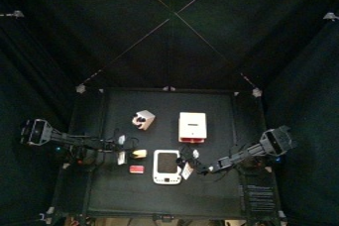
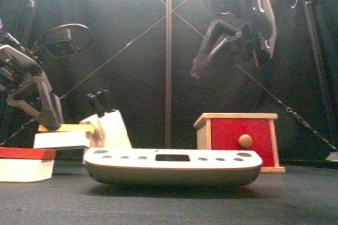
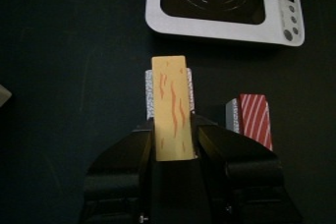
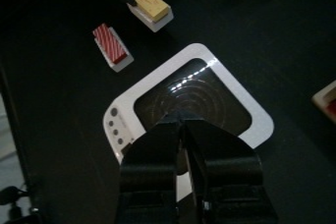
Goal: Hand over egg sushi
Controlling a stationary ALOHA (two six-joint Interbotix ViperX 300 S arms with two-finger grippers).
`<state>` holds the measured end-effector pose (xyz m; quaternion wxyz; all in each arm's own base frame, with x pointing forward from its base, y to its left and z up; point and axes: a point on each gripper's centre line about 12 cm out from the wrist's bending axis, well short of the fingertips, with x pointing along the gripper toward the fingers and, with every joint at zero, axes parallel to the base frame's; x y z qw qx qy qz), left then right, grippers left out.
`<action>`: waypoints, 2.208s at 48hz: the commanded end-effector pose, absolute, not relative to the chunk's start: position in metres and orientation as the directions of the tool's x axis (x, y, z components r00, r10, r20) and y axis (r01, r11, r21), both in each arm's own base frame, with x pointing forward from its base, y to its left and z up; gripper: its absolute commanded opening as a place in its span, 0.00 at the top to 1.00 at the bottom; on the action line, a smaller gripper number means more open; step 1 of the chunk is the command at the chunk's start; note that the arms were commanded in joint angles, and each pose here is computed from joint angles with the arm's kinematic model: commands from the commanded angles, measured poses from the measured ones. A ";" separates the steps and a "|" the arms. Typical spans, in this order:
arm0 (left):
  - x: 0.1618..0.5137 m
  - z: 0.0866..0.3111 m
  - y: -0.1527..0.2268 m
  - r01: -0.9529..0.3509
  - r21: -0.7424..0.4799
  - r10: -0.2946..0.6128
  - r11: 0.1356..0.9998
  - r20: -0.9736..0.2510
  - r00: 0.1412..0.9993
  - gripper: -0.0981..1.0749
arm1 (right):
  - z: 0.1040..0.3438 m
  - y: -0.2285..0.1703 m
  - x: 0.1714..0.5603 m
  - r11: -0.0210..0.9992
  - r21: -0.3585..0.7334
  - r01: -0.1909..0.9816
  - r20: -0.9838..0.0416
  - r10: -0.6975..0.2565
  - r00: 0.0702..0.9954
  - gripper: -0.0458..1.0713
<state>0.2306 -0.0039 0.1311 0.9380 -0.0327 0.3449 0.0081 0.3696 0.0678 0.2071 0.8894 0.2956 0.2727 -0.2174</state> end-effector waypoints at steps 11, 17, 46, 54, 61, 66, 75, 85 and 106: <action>0.243 0.145 -0.004 -0.029 -0.052 -0.009 0.998 -0.605 0.797 0.64 | 0.244 0.049 0.373 0.607 0.453 0.653 -0.590 -0.345 0.730 0.75; 0.243 0.145 -0.005 -0.025 -0.051 -0.012 0.998 -0.605 0.796 0.64 | 0.248 0.039 0.369 0.525 0.456 0.718 -0.621 -0.390 0.680 0.75; 0.251 0.155 -0.011 -0.001 -0.051 -0.029 0.999 -0.570 0.821 0.64 | 0.259 0.013 0.390 0.763 0.349 0.545 -0.682 -0.192 0.706 0.76; 0.256 0.169 -0.014 0.017 -0.051 -0.040 0.999 -0.513 0.857 0.64 | 0.262 0.017 0.398 0.892 0.320 0.320 -0.566 -0.092 0.819 0.76; 0.257 0.184 -0.020 0.047 -0.043 -0.061 0.998 -0.439 0.896 0.64 | 0.263 0.019 0.404 0.912 0.354 0.205 -0.474 -0.014 0.881 0.75; 0.256 0.193 -0.024 0.069 -0.039 -0.079 0.997 -0.386 0.919 0.64 | 0.267 0.019 0.404 0.934 0.334 0.130 -0.419 0.023 0.908 0.75; 0.253 0.217 -0.029 0.098 -0.031 -0.103 0.995 -0.251 0.963 0.64 | 0.269 0.027 0.407 0.953 0.304 0.010 -0.348 0.101 0.932 0.69; 0.248 0.222 -0.033 0.118 -0.036 -0.123 0.992 -0.168 0.978 0.64 | 0.274 0.026 0.411 0.955 0.296 -0.006 -0.328 0.108 0.938 0.44; 0.250 0.227 -0.035 0.122 -0.041 -0.126 0.992 -0.127 0.984 0.64 | 0.274 0.023 0.434 0.973 0.231 -0.022 -0.328 0.099 0.939 0.08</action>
